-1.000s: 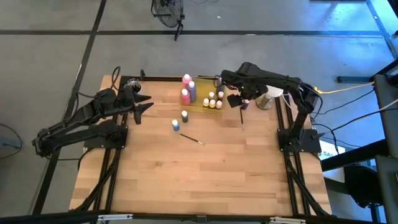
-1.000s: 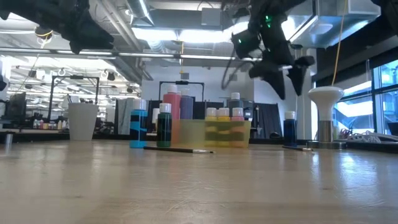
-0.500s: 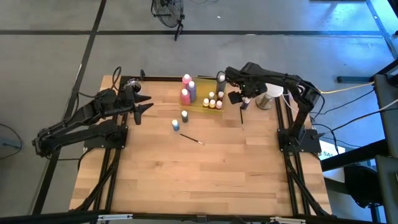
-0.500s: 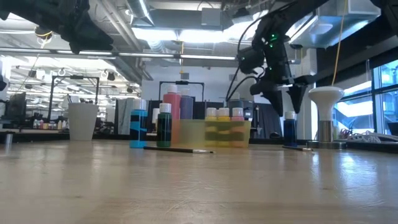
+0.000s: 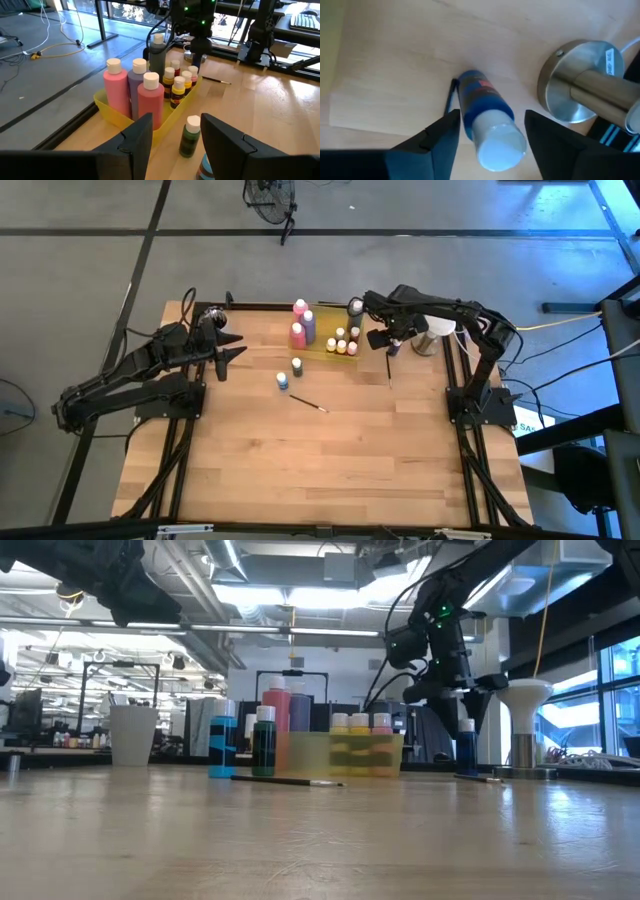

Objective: Pick & Place Paint Supplies
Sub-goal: Put the small blue paint bottle into the yellow bin

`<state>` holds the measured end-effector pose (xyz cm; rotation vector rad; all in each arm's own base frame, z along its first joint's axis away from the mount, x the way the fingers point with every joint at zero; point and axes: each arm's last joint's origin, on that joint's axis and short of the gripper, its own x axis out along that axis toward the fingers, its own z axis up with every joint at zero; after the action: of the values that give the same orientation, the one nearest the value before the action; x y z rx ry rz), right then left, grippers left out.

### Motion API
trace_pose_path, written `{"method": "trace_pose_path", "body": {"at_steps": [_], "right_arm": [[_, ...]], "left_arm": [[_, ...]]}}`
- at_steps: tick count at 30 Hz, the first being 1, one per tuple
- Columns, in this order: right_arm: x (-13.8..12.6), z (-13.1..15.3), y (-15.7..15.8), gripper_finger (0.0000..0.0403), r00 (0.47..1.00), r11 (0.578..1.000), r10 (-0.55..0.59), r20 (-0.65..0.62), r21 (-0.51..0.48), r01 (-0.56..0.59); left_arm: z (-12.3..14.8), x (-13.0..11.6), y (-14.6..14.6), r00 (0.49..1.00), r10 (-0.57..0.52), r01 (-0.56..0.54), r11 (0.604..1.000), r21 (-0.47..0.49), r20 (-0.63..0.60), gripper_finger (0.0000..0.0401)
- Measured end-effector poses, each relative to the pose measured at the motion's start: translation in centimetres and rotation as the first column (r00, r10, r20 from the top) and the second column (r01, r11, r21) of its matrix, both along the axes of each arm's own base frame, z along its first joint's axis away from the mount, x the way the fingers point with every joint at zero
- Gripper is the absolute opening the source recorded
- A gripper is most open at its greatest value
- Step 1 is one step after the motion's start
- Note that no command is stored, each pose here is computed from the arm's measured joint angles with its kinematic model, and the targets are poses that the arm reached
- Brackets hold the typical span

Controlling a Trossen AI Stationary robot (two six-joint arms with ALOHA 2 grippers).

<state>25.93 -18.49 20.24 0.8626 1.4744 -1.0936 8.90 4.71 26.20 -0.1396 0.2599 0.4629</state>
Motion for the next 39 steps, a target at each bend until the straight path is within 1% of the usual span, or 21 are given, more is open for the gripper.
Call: {"method": "trace_pose_path", "body": {"at_steps": [4, 10, 17, 21, 27, 32, 35, 39], "right_arm": [[0.0, 0.0, 0.0, 0.0191, 1.000, 1.000, 0.000, 0.004, -0.002, 0.000], [-0.1, 0.1, 0.0, 0.0127, 1.000, 1.000, -0.001, -0.001, 0.007, 0.001], [-0.2, 0.2, 0.1, 0.0114, 1.000, 1.000, 0.002, -0.016, 0.007, -0.002], [0.1, 0.6, 0.8, 0.0114, 0.998, 1.000, 0.025, -0.061, 0.020, -0.024], [1.8, 3.5, 2.3, 0.0114, 0.995, 0.996, 0.084, -0.048, 0.008, -0.084], [3.5, 7.4, 4.8, 0.0114, 0.989, 0.989, 0.148, -0.026, -0.011, -0.148], [4.7, 10.3, 6.8, 0.0114, 0.978, 0.978, 0.206, 0.039, -0.045, -0.205], [6.2, 14.5, 9.2, 0.0114, 0.934, 0.956, 0.290, 0.209, -0.119, -0.270]], "left_arm": [[0.0, 0.0, 0.0, 1.000, 0.000, 0.000, 1.000, 0.000, 0.000, 0.0162], [0.0, 0.0, 0.0, 1.000, 0.000, 0.000, 1.000, 0.000, 0.000, 0.0162], [-0.1, 0.0, 0.0, 1.000, 0.000, 0.000, 1.000, -0.002, -0.005, 0.0162], [-0.1, 0.0, 0.0, 1.000, 0.004, -0.004, 1.000, -0.002, -0.007, 0.0162], [-0.1, 0.0, 0.0, 1.000, 0.007, -0.007, 1.000, -0.001, -0.007, 0.0162], [-0.1, 0.0, 0.0, 1.000, 0.008, -0.008, 1.000, -0.002, -0.010, 0.0162], [-0.1, 0.0, 0.0, 1.000, 0.009, -0.009, 1.000, -0.002, -0.011, 0.0162], [-0.1, -0.1, 0.1, 1.000, 0.023, -0.023, 1.000, 0.002, -0.013, 0.0162]]}}
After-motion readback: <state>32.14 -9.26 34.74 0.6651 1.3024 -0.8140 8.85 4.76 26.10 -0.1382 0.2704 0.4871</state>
